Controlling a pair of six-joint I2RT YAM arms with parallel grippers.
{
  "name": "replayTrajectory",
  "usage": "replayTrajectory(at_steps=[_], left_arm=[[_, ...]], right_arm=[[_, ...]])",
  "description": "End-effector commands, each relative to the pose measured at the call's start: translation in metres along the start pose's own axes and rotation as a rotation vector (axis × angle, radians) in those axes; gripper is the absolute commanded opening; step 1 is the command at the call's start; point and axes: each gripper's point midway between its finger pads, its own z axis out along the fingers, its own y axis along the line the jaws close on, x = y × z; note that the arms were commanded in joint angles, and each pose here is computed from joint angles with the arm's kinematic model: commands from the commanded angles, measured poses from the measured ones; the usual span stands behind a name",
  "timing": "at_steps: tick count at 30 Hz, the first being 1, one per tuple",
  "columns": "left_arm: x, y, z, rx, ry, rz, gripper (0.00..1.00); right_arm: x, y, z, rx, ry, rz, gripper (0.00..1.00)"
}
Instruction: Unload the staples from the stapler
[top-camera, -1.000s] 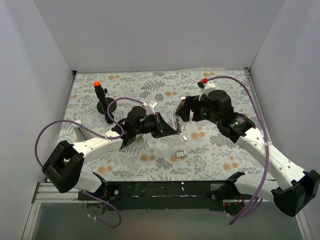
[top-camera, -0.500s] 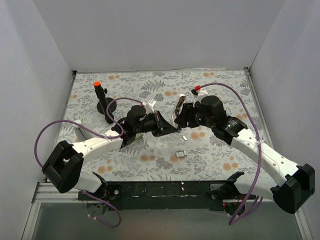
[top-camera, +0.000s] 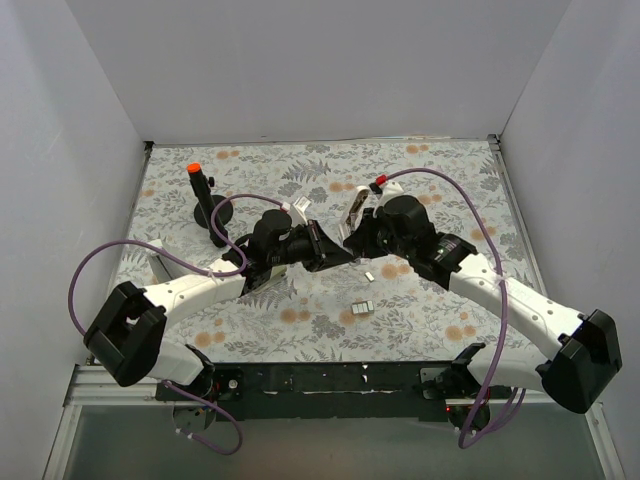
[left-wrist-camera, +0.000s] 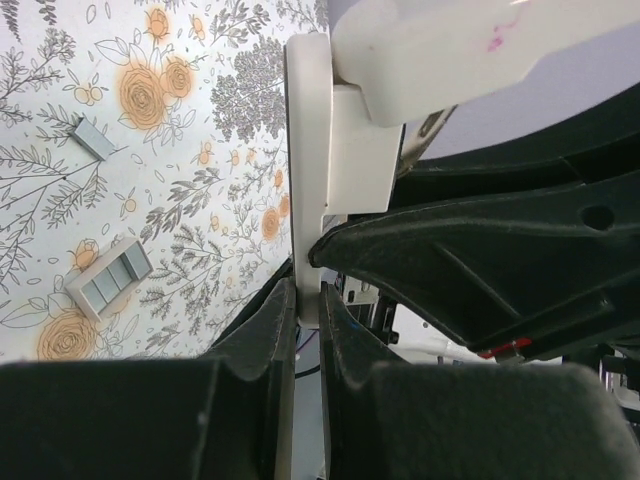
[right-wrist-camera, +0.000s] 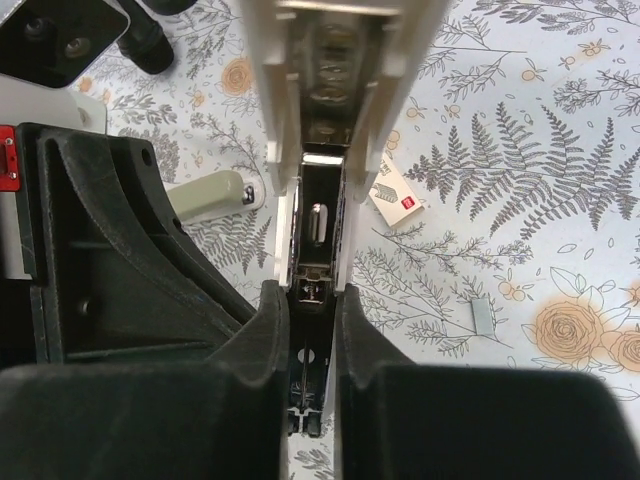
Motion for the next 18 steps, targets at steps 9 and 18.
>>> replayTrajectory(at_steps=[9,18], left_arm=[[-0.008,-0.022,-0.014,0.028,-0.030,0.108,0.98],[-0.012,-0.009,-0.036,-0.077,-0.070,0.238,0.98]], right_arm=[[-0.043,-0.020,-0.005,0.146,-0.137,-0.065,0.01],[-0.054,-0.133,0.002,0.345,-0.122,-0.092,0.01]])
